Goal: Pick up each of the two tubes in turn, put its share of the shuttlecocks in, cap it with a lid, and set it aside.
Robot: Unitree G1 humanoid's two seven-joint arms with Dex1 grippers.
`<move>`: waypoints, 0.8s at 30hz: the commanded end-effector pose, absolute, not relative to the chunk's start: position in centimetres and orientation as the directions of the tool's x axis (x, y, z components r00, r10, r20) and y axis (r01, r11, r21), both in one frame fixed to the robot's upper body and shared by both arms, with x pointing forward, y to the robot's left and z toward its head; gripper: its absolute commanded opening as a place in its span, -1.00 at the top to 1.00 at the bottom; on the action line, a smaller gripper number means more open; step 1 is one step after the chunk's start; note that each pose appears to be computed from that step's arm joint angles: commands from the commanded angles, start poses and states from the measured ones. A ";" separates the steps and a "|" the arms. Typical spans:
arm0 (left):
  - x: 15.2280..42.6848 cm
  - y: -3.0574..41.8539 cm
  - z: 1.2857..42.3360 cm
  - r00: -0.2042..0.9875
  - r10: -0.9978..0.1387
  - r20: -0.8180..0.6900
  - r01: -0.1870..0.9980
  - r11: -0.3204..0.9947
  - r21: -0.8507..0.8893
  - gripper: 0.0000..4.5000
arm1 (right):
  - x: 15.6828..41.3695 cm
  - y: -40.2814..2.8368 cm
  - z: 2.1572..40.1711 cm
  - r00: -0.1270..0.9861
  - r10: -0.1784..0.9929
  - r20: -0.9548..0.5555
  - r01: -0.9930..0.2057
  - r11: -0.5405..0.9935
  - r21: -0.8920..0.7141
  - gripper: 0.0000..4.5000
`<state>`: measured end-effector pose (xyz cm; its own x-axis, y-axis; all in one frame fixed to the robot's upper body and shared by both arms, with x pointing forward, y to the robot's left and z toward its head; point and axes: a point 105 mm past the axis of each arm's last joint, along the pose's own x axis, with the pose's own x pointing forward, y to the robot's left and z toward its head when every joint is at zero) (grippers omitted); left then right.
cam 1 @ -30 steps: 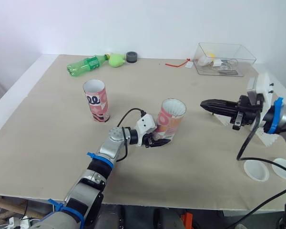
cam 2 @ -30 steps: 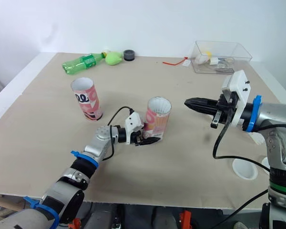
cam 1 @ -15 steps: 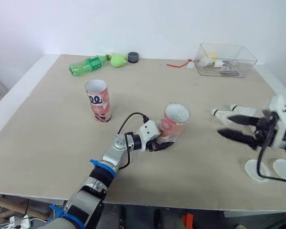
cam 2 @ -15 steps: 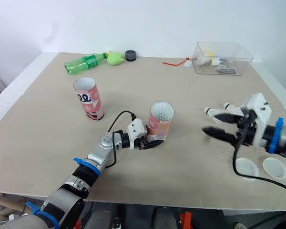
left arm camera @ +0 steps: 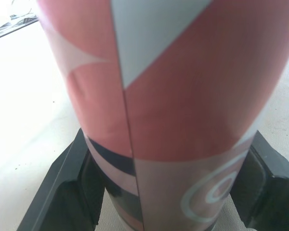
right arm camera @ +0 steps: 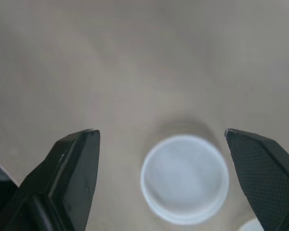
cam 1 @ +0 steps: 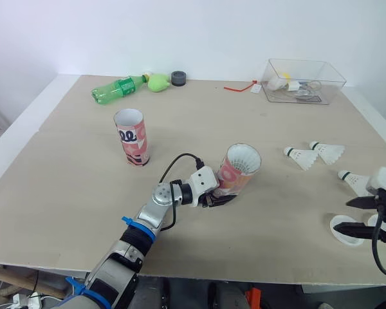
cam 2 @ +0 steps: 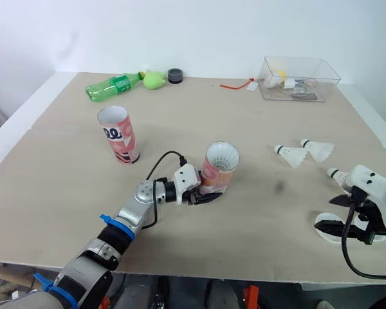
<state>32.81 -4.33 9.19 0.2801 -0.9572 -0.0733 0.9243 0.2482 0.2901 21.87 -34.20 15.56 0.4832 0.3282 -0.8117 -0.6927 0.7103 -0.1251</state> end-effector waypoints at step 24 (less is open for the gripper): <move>31.0 -5.4 6.6 0.226 -0.961 -0.159 0.952 0.183 0.244 -0.33 | 21.4 -34.5 12.1 0.364 0.323 -0.874 -0.746 0.663 -0.066 -0.98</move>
